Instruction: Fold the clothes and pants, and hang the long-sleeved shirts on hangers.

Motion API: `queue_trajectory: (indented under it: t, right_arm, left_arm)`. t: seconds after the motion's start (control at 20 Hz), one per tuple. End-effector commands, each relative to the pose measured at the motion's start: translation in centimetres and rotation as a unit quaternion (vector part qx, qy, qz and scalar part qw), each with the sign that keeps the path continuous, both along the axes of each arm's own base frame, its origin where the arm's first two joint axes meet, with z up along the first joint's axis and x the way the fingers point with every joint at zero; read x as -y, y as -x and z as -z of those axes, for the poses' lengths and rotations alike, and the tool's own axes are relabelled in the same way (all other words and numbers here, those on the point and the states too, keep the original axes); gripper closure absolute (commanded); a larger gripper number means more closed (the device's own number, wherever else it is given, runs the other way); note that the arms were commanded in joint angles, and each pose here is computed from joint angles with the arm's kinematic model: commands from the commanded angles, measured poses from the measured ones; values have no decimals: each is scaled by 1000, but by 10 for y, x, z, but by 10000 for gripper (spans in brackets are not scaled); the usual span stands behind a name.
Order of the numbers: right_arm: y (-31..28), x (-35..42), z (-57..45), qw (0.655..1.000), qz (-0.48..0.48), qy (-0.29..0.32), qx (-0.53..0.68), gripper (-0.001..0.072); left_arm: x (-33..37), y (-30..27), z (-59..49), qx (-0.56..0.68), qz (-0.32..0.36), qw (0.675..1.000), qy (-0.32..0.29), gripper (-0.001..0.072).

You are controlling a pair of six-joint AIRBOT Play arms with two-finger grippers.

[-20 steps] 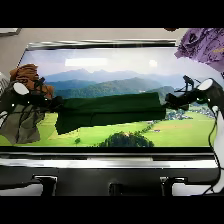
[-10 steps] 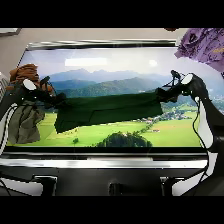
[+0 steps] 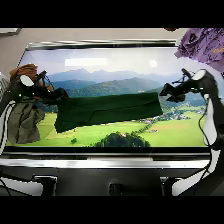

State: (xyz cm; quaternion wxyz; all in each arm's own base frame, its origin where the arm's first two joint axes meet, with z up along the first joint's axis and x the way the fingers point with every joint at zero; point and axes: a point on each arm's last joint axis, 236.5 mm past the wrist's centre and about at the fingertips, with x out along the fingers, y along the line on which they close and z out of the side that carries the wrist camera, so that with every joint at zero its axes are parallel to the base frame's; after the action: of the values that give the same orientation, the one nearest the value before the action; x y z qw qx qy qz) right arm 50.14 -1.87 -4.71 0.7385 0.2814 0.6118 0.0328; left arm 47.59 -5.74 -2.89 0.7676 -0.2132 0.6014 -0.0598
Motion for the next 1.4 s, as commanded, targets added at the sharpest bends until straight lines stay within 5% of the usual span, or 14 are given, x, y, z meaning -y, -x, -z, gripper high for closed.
queue_trajectory:
  t: [0.0,0.1,0.2,0.55,0.75,0.85,0.95,1.0,1.1,1.3,1.35]
  right_arm:
    - [4,12,-2,994,13,-112,-3,152]
    - [14,11,19,991,-8,-132,-24,150]
    - [14,8,33,990,-23,-136,-26,45]
    - [2,-18,47,979,-13,-204,-20,46]
    - [13,-43,63,983,-63,-168,-45,80]
    - [19,-50,75,986,-83,-128,-63,263]
    - [16,-55,70,987,-91,-120,-54,670]
    - [12,-54,59,989,-84,-117,-43,677]
    - [10,-40,34,994,-67,-81,-34,678]
    - [32,3,-26,998,-31,34,-42,678]
    - [39,13,-45,997,-19,59,-37,678]
  left_arm:
    - [-7,-14,-34,40,3,999,-14,32]
    - [-8,-21,-46,55,1,998,-14,32]
    - [-10,-25,-52,64,1,998,-17,32]
    - [-14,-25,-51,62,-5,998,-26,33]
    - [-14,-25,-51,62,-5,998,-25,33]
    - [-14,-25,-51,59,-12,998,-23,33]
    - [-13,-25,-52,59,-13,998,-20,44]
    - [-10,-25,-53,59,-14,998,-13,131]
    - [5,-27,-57,61,-15,998,20,465]
    - [80,-25,-49,40,2,995,87,565]
    - [110,-20,-42,30,22,994,100,692]
